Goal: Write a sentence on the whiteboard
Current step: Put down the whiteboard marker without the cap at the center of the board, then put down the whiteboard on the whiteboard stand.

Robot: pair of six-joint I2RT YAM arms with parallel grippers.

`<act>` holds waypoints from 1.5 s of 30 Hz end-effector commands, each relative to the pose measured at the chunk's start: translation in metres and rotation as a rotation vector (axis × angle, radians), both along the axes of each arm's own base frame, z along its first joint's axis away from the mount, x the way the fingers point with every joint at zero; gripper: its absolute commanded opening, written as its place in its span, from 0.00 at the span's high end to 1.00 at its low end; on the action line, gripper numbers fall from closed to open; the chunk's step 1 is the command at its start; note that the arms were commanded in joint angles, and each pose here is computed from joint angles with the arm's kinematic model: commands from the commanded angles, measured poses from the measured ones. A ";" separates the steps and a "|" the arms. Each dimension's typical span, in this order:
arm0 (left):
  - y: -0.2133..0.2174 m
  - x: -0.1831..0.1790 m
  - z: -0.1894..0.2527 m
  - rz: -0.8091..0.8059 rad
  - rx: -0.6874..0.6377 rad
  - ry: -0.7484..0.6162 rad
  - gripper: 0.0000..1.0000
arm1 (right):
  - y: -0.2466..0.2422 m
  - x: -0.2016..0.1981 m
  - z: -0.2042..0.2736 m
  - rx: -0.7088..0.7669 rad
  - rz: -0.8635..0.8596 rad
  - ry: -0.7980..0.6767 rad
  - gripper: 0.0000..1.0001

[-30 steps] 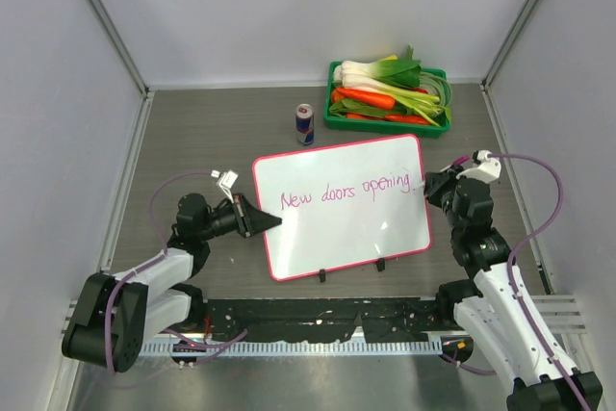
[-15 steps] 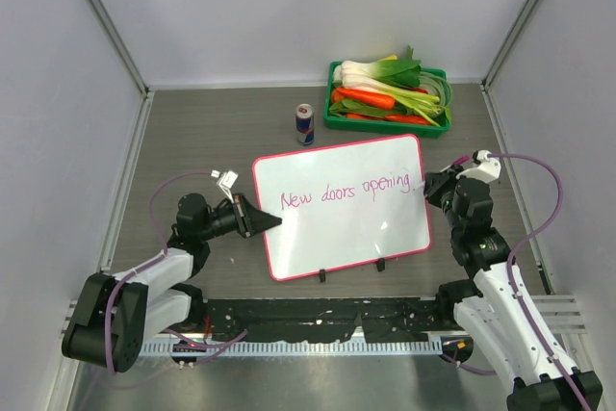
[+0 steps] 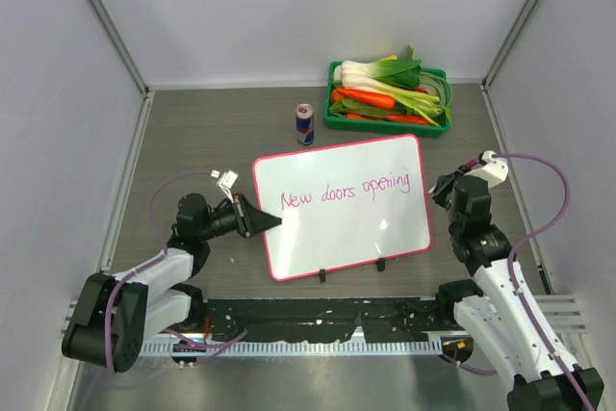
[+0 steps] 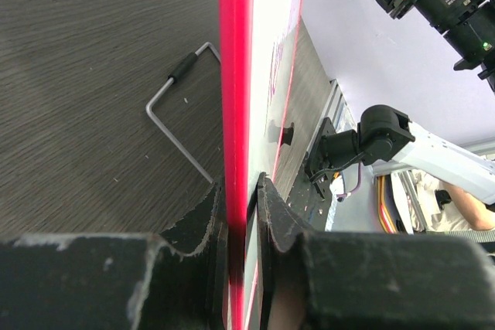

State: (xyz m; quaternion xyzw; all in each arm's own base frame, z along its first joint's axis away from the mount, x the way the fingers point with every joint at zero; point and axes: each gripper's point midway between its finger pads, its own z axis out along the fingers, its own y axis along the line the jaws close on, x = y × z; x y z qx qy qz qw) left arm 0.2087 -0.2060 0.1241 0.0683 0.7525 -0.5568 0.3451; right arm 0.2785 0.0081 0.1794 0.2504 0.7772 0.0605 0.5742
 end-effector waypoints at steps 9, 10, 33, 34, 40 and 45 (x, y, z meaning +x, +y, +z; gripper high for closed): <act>0.007 0.010 -0.013 0.052 0.083 -0.059 0.99 | -0.047 -0.002 -0.027 -0.175 -0.248 0.207 0.99; 0.007 0.010 -0.013 0.052 0.082 -0.060 0.99 | -0.047 -0.001 -0.035 -0.187 -0.245 0.242 0.99; 0.007 0.010 -0.012 0.054 0.085 -0.063 0.95 | -0.035 0.017 -0.075 -0.195 -0.184 0.412 0.40; 0.008 0.010 -0.012 0.057 0.086 -0.061 0.95 | -0.035 0.017 -0.074 -0.191 -0.184 0.408 0.40; 0.008 0.009 -0.011 0.055 0.086 -0.069 0.91 | -0.035 0.017 -0.064 -0.174 -0.189 0.370 0.39; 0.009 0.009 -0.009 0.066 0.087 -0.086 0.63 | -0.036 0.015 -0.057 -0.178 -0.190 0.359 0.38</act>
